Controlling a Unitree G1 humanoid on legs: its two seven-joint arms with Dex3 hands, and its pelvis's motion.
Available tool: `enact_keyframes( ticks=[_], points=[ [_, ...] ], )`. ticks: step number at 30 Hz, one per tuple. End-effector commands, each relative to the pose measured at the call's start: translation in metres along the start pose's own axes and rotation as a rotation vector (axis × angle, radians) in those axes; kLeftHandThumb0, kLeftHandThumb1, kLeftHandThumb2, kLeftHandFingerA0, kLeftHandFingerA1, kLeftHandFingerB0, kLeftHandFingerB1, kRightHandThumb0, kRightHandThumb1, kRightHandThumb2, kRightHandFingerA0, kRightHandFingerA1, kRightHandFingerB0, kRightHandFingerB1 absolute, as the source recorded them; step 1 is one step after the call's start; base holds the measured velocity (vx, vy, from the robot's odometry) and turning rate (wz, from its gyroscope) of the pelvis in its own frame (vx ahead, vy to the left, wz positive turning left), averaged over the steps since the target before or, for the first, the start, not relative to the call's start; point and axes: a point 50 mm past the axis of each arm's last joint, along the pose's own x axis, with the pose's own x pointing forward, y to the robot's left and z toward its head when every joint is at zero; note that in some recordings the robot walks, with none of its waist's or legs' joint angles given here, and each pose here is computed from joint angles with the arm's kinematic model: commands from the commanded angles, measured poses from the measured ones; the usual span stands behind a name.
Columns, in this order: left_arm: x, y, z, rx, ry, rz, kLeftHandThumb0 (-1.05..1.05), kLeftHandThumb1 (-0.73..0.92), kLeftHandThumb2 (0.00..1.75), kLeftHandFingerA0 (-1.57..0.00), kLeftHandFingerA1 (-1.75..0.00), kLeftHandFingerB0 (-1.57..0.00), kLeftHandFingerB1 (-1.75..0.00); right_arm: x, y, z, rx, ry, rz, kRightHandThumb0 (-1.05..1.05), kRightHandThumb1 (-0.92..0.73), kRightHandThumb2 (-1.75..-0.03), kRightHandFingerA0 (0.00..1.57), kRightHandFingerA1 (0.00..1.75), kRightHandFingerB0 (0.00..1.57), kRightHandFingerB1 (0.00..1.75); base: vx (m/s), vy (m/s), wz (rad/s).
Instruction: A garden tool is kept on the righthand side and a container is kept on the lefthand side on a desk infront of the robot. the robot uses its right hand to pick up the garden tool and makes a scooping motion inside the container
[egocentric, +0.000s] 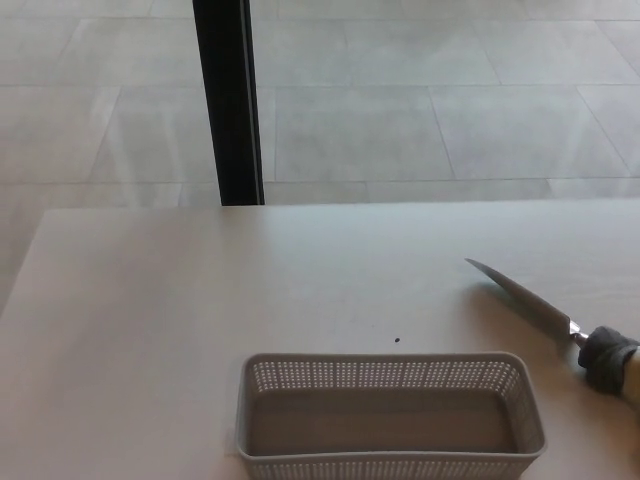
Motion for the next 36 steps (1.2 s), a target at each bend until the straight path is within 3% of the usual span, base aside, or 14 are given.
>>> enact_keyframes(
  ticks=[1, 2, 3, 8, 10, 18, 19, 21, 22, 23, 28, 29, 30, 36],
  points=[
    [0.0, 0.006, 0.003, 0.027, 0.0, 0.019, -0.51, 0.68, 0.6, -0.65, -0.67, -0.56, -0.51, -0.04, -0.038, -0.065, 0.318, 0.095, -0.081, -1.05, -0.92, -0.76, 0.0, 0.0, 0.0, 0.0, 0.0, 0.0, 0.0],
    [0.0, 0.007, 0.003, 0.009, 0.004, 0.016, -0.49, 0.69, 0.6, -0.61, -0.66, -0.54, -0.51, -0.045, -0.037, -0.076, 0.359, 0.127, -0.11, -1.04, -0.8, -1.1, 0.0, 0.13, 0.0, 0.0, 0.0, 0.0, 0.0],
    [0.0, 0.007, 0.004, -0.001, 0.003, 0.012, -0.5, 0.69, 0.61, -0.62, -0.67, -0.54, -0.52, -0.054, -0.035, -0.093, 0.464, 0.179, -0.163, -1.05, -0.92, -0.79, 0.0, 0.0, 0.0, 0.03, 0.0, 0.0, 0.0],
    [0.0, 0.006, 0.004, -0.004, 0.019, 0.01, -0.5, 0.68, 0.6, -0.6, -0.64, -0.53, -0.5, -0.081, -0.013, -0.142, 0.776, 0.335, -0.287, -1.05, -0.92, -0.79, 0.0, 0.0, 0.0, 0.16, 0.0, 0.0, 0.0],
    [0.0, 0.007, 0.004, -0.013, 0.016, 0.004, -0.5, 0.68, 0.6, -0.6, -0.65, -0.54, -0.51, -0.091, 0.005, -0.161, 0.919, 0.396, -0.369, -1.02, -0.79, -1.23, 0.0, 0.32, 0.1, 0.14, 0.0, 0.0, 0.0],
    [0.001, 0.002, 0.003, -0.007, 0.01, 0.008, -0.48, 0.7, 0.61, -0.62, -0.67, -0.54, -0.52, -0.114, 0.065, -0.188, 1.25, 0.699, -0.506, -0.8, -0.73, -1.07, 0.0, 0.36, 0.0, 0.28, 0.0, 0.0, 0.0],
    [0.0, 0.002, 0.004, 0.017, 0.008, 0.013, -0.49, 0.7, 0.61, -0.6, -0.66, -0.53, -0.51, -0.116, 0.073, -0.191, 1.35, 0.699, -0.561, -0.64, -0.84, -0.65, 0.0, 0.45, 0.06, 0.43, 0.0, 0.0, 0.0],
    [0.0, 0.003, 0.003, 0.021, 0.008, 0.016, -0.49, 0.69, 0.6, -0.6, -0.64, -0.53, -0.5, -0.116, 0.087, -0.194, 1.497, 0.727, -0.615, -0.64, -0.82, -0.64, 0.0, 0.61, 0.07, 0.48, 0.0, 0.0, 0.0],
    [0.0, 0.004, 0.002, 0.034, 0.006, 0.02, -0.5, 0.69, 0.6, -0.6, -0.64, -0.54, -0.5, -0.117, 0.093, -0.195, 1.532, 0.768, -0.615, -0.36, -0.58, -1.11, 0.04, 0.57, 0.0, 0.52, 0.0, 0.0, 0.0],
    [0.0, 0.003, 0.002, 0.021, 0.005, 0.012, -0.49, 0.69, 0.61, -0.59, -0.68, -0.52, -0.51, -0.119, 0.098, -0.197, 1.609, 0.793, -0.656, -0.61, -0.74, -0.63, 0.05, 0.64, 0.13, 0.48, 0.0, 0.0, 0.0],
    [0.001, -0.002, 0.003, -0.003, 0.006, 0.004, -0.49, 0.67, 0.6, -0.6, -0.65, -0.53, -0.5, -0.12, 0.136, -0.182, 1.648, 0.955, -0.684, -0.56, -0.66, -0.59, 0.29, 0.8, 0.22, 0.48, 0.0, 0.0, 0.0],
    [0.001, -0.002, 0.002, -0.013, 0.0, 0.003, -0.49, 0.67, 0.6, -0.6, -0.66, -0.52, -0.52, -0.12, 0.144, -0.177, 1.672, 0.976, -0.697, -0.52, -0.63, -0.59, 0.64, 1.18, 0.24, 0.51, 0.0, 0.0, 0.0],
    [0.001, -0.002, 0.001, -0.028, -0.001, 0.007, -0.49, 0.67, 0.6, -0.61, -0.66, -0.54, -0.52, -0.12, 0.151, -0.173, 1.666, 1.005, -0.671, -0.57, -0.48, -0.83, 0.8, 1.08, 0.25, 0.57, 0.0, 0.0, 0.0],
    [0.0, 0.0, -0.003, -0.027, 0.015, 0.036, -0.49, 0.67, 0.6, -0.59, -0.61, -0.51, -0.49, -0.134, 0.192, -0.16, 1.709, 1.073, -0.532, -0.49, -0.62, -0.58, 0.64, 1.08, 0.44, 0.55, 0.0, 0.0, 0.0]
  ],
)
